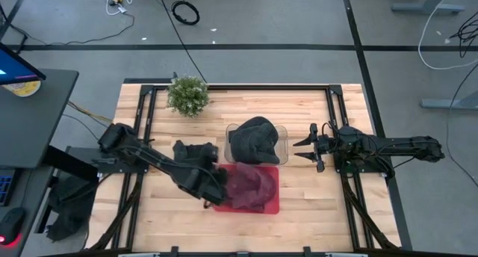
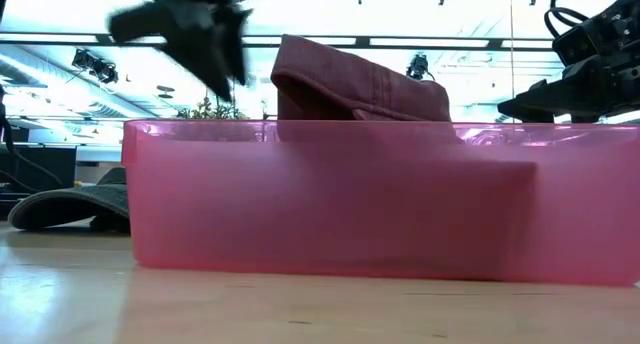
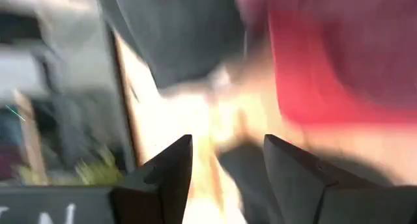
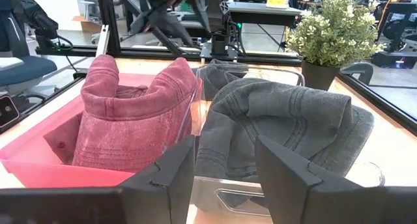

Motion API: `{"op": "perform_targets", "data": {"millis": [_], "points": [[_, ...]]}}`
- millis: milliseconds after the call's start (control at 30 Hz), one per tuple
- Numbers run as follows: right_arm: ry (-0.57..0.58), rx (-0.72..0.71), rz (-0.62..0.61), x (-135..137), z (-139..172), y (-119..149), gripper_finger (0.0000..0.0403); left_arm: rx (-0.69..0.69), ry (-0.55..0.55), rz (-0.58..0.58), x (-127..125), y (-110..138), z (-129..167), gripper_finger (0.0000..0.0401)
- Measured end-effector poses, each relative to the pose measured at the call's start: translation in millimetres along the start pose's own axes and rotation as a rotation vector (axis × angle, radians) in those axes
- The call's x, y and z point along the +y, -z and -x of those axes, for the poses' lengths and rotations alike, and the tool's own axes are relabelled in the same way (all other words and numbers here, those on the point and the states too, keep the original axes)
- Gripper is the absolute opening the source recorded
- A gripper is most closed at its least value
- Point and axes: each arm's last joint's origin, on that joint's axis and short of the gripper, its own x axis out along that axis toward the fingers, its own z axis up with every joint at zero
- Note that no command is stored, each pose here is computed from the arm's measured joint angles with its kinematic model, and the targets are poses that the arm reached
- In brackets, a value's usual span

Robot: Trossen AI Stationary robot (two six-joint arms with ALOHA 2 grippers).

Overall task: Pick & Place hat
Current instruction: Put the black cap into the transparent bin

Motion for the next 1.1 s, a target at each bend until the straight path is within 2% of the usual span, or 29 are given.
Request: {"op": "perform_targets", "data": {"millis": [67,133,300,400,567,733,867,1100], "points": [[0.0,-0.004,0.001,0.0,0.0,-0.4,0.0165,0.061,0.049,0.073,7.5,11.6,7.6,0.0185],[0.0,-0.005,0.001,0.0,0.0,-0.6,0.0165,0.084,0.044,0.117,12.2,20.6,17.4,0.0179],[0.0,-0.007,0.001,0.0,0.0,-0.8,0.0165,0.027,0.048,0.174,17.6,50.9,33.1,0.017],[0.0,-0.008,0.001,0.0,0.0,-0.8,0.0165,-0.006,0.104,0.241,19.4,79.3,30.2,0.0167],[0.0,-0.007,0.001,0.0,0.0,-0.8,0.0165,-0.115,0.27,0.361,13.4,125.3,16.8,0.0167],[0.0,-0.007,0.001,0.0,0.0,-0.8,0.0165,-0.153,0.267,0.435,11.5,162.3,2.2,0.0167],[0.0,-0.007,0.001,0.0,0.0,-0.8,0.0165,-0.162,0.281,0.508,11.1,174.5,-12.5,0.0167],[0.0,-0.007,0.001,0.0,0.0,-0.7,0.0165,-0.182,0.371,0.554,7.6,174.6,-37.3,0.0167]]}}
